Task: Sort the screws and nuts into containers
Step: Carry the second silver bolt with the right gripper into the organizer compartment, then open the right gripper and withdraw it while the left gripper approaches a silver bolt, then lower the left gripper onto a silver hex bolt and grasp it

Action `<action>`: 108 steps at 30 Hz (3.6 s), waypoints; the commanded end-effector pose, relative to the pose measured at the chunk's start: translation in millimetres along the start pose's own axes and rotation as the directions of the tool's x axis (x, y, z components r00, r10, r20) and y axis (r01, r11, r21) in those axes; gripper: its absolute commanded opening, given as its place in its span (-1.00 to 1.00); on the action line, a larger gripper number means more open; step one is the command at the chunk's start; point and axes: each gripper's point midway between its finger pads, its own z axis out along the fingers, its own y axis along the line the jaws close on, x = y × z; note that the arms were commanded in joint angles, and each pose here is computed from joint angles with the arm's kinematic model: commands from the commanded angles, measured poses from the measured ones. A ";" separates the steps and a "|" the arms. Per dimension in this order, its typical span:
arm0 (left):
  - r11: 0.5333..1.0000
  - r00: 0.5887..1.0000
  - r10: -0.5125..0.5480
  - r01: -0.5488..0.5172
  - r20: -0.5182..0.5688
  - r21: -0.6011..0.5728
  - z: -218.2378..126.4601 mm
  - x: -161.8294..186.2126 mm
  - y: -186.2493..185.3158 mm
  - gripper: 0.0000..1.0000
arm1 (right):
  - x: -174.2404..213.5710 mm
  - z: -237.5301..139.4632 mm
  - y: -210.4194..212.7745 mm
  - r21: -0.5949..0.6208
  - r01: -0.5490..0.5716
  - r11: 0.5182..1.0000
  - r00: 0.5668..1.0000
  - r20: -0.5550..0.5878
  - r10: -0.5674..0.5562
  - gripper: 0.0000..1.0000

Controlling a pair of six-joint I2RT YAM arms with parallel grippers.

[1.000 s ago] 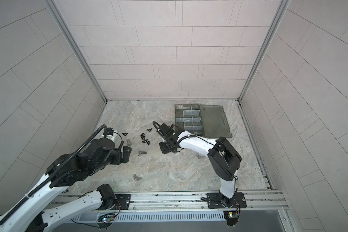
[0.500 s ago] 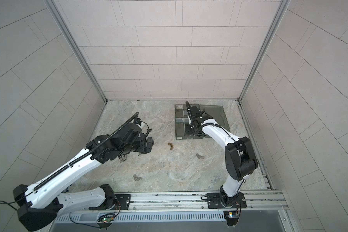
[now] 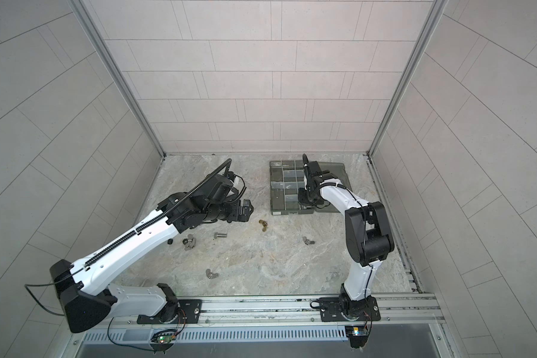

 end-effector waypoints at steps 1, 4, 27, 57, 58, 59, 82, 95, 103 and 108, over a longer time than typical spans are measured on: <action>1.000 1.000 -0.008 0.008 -0.003 0.017 1.1 -1.0 4.4 1.00 | -6.5 5.6 -6.0 -0.005 -0.015 1.000 1.000 0.012 0.016 -0.70; 1.000 0.999 -0.025 0.025 -0.020 0.008 5.2 4.0 12.7 1.00 | -6.8 11.1 -9.4 -0.003 -0.026 1.000 1.000 0.001 0.026 -0.69; 0.973 0.989 -0.138 0.127 -0.047 -0.192 1.0 67.8 87.2 1.00 | -5.4 -53.6 17.3 -0.014 0.087 0.996 0.986 0.144 -0.084 0.98; 0.852 0.909 -0.416 0.398 0.023 -0.340 58.4 141.0 148.6 0.75 | 161.2 -156.6 87.6 -0.309 0.341 0.888 0.925 0.280 -0.257 0.99; 0.846 0.905 -0.425 0.405 0.022 -0.346 61.0 141.7 149.4 0.73 | 161.4 -156.3 87.3 -0.305 0.343 0.888 0.924 0.279 -0.261 0.99; 0.841 0.902 -0.432 0.411 0.022 -0.351 64.4 141.9 149.8 0.70 | 160.7 -155.8 86.2 -0.299 0.343 0.891 0.924 0.279 -0.262 0.99; 0.757 0.867 -0.497 0.418 -0.027 -0.502 108.9 131.9 161.9 0.37 | 138.4 -144.6 74.8 -0.187 0.340 0.922 0.917 0.281 -0.282 0.99; 0.736 0.843 -0.536 0.444 -0.039 -0.512 125.9 129.9 172.9 0.31 | 132.9 -130.3 76.6 -0.220 0.338 0.915 0.928 0.241 -0.284 0.99; 0.737 0.843 -0.535 0.439 -0.047 -0.513 132.1 121.4 177.3 0.26 | 130.1 -123.3 80.1 -0.233 0.336 0.913 0.933 0.219 -0.288 0.99; 0.746 0.842 -0.534 0.431 -0.070 -0.509 139.1 117.7 176.9 0.02 | 128.4 -120.9 81.6 -0.239 0.332 0.912 0.935 0.209 -0.286 0.99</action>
